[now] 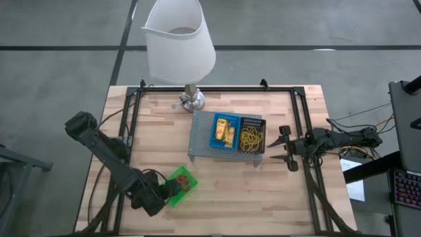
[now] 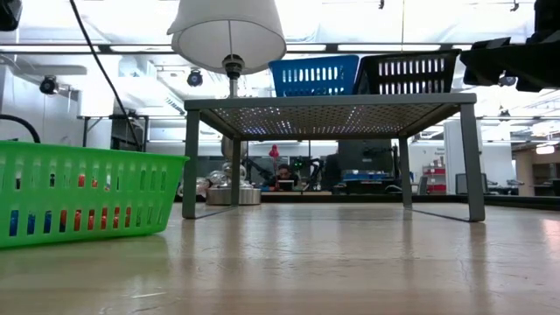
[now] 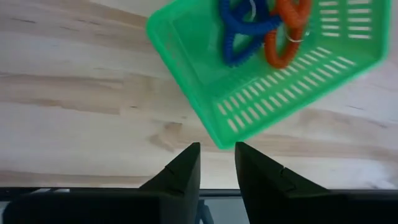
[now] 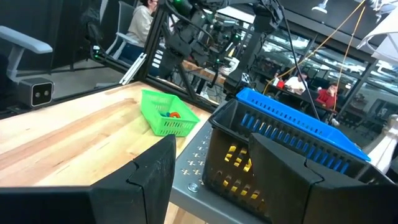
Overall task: Pick & Place Office Desk Supplies
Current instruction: Put the green basket on the shelf
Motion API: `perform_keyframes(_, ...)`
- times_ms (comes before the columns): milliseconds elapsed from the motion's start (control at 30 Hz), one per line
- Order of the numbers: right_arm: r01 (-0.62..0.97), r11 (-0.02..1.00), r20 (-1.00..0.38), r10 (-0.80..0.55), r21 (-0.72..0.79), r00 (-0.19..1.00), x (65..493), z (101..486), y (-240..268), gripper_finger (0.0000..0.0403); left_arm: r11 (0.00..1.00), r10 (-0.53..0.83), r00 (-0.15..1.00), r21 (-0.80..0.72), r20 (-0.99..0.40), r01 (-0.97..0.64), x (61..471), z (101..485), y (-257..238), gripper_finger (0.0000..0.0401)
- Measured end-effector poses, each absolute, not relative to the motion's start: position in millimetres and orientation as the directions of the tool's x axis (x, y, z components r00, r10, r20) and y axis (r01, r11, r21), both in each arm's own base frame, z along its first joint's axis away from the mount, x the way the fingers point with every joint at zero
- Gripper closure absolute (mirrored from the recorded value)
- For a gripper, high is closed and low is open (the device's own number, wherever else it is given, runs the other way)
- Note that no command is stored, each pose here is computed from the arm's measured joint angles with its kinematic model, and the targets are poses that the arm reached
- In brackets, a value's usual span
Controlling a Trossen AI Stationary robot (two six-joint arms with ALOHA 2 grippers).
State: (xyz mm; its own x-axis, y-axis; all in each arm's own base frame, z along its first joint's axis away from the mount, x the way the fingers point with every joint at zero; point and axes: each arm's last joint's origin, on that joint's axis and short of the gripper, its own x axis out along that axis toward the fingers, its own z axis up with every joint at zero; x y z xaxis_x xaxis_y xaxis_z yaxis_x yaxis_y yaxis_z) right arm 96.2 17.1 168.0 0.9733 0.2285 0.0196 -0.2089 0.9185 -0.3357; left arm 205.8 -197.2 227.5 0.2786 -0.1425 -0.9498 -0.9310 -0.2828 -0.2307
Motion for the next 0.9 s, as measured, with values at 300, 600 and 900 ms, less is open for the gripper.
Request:
perform_keyframes(300, -0.209, 0.919, 0.020, 0.228, -0.336, 0.973, 96, 168, 17, 0.0202, -0.410, -0.139, 0.237, -0.162, -0.961, -0.898, 201, 217, -193, 0.0295)
perform_keyframes(600, -0.209, 0.919, 0.020, 0.228, -0.336, 0.973, 96, 168, 17, 0.0202, -0.508, -0.142, 0.230, -0.129, -0.963, -0.852, 199, 203, -190, 0.0295)
perform_keyframes(900, -0.209, 0.919, 0.020, 0.228, -0.336, 0.973, 96, 168, 17, 0.0202, -0.541, -0.141, 0.231, -0.120, -0.963, -0.832, 194, 184, -185, 0.0295)
